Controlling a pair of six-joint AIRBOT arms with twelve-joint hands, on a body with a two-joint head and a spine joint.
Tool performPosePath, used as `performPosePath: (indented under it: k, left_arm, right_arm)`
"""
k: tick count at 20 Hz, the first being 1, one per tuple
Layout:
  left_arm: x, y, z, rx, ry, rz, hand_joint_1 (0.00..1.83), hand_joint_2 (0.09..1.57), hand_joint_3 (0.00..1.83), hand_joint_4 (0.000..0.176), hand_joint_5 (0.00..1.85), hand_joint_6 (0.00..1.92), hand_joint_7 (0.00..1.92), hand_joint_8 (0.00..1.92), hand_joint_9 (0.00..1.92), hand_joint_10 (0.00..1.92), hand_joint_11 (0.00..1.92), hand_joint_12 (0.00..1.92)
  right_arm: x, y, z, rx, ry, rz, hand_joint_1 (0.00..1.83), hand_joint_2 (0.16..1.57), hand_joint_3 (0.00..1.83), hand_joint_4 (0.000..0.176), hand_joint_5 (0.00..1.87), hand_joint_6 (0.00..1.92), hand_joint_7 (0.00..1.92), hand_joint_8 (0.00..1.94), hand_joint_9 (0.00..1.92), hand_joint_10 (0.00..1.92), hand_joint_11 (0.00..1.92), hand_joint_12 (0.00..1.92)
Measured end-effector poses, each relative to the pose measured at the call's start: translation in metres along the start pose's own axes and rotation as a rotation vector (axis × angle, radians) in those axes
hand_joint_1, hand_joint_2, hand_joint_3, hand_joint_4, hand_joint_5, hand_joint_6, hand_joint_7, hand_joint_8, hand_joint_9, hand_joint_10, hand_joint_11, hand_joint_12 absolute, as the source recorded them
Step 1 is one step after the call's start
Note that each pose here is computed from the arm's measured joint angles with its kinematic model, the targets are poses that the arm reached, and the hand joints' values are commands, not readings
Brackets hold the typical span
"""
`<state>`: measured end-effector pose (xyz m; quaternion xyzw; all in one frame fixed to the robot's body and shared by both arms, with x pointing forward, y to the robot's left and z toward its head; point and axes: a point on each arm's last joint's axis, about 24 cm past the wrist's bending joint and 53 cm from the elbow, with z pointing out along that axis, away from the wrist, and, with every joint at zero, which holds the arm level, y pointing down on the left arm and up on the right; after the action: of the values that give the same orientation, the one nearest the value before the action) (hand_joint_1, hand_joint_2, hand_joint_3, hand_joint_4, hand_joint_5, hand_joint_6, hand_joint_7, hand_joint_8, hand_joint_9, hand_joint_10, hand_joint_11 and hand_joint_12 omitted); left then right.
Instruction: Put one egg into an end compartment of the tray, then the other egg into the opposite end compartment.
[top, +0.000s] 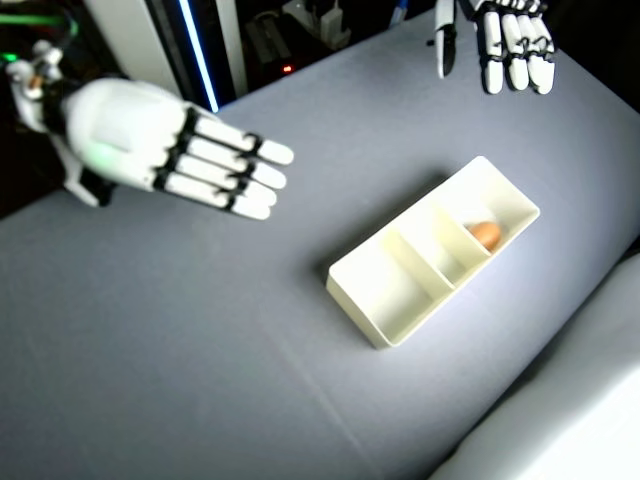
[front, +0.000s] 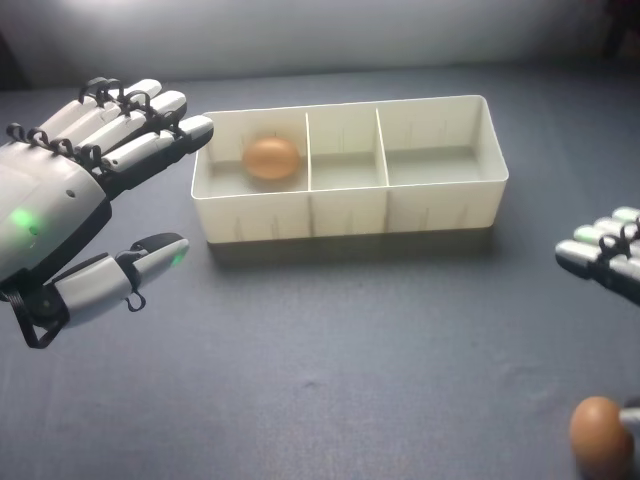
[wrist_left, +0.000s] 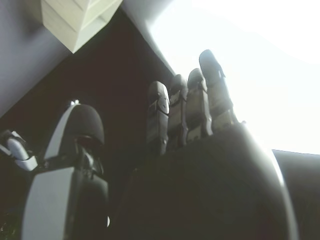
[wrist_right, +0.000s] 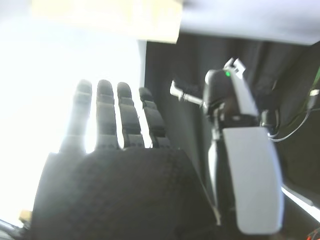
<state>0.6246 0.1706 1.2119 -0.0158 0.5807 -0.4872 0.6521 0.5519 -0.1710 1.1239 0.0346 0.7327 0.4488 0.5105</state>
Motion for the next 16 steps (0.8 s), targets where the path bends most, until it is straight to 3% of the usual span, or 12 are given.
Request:
performPosePath:
  k: [1,3,5,10,16]
  left_arm:
    - [0.000,0.000,0.000,0.000,0.000,0.000,0.53,1.36,0.00,0.008,0.22,0.00,0.11,0.00,0.02,0.01,0.00,0.49]
    - [-0.001,0.001,0.000,-0.003,-0.002,-0.001,0.53,1.36,0.00,0.006,0.20,0.00,0.10,0.00,0.01,0.00,0.00,0.46]
    - [-0.001,0.001,0.000,-0.004,-0.003,-0.001,0.54,1.35,0.00,0.001,0.21,0.00,0.10,0.00,0.01,0.00,0.00,0.49]
    - [-0.001,0.001,0.000,-0.005,-0.002,-0.001,0.53,1.36,0.00,0.006,0.22,0.00,0.11,0.00,0.00,0.00,0.00,0.32]
    - [-0.001,0.002,0.000,-0.006,-0.002,-0.002,0.46,1.37,0.00,0.036,0.20,0.00,0.09,0.00,0.00,0.00,0.00,0.14]
  right_arm:
    - [0.004,0.001,-0.002,-0.001,0.011,0.008,0.69,1.05,0.00,0.000,0.00,0.00,0.00,0.00,0.02,0.04,0.00,1.77]
    - [0.012,0.003,-0.004,-0.009,0.042,0.024,0.80,1.05,0.00,0.000,0.00,0.00,0.00,0.00,0.00,0.07,0.00,1.76]
    - [0.018,0.001,-0.004,-0.002,0.063,0.026,0.84,1.04,0.00,0.000,0.00,0.00,0.00,0.00,0.00,0.09,0.00,1.38]
    - [0.045,-0.013,-0.007,0.051,0.145,0.046,0.76,1.07,0.00,0.000,0.06,0.01,0.02,0.00,0.00,0.14,0.00,0.75]
    - [0.054,-0.025,-0.002,0.072,0.156,0.067,0.77,1.11,0.01,0.000,0.06,0.00,0.06,0.00,0.03,0.17,0.00,0.76]
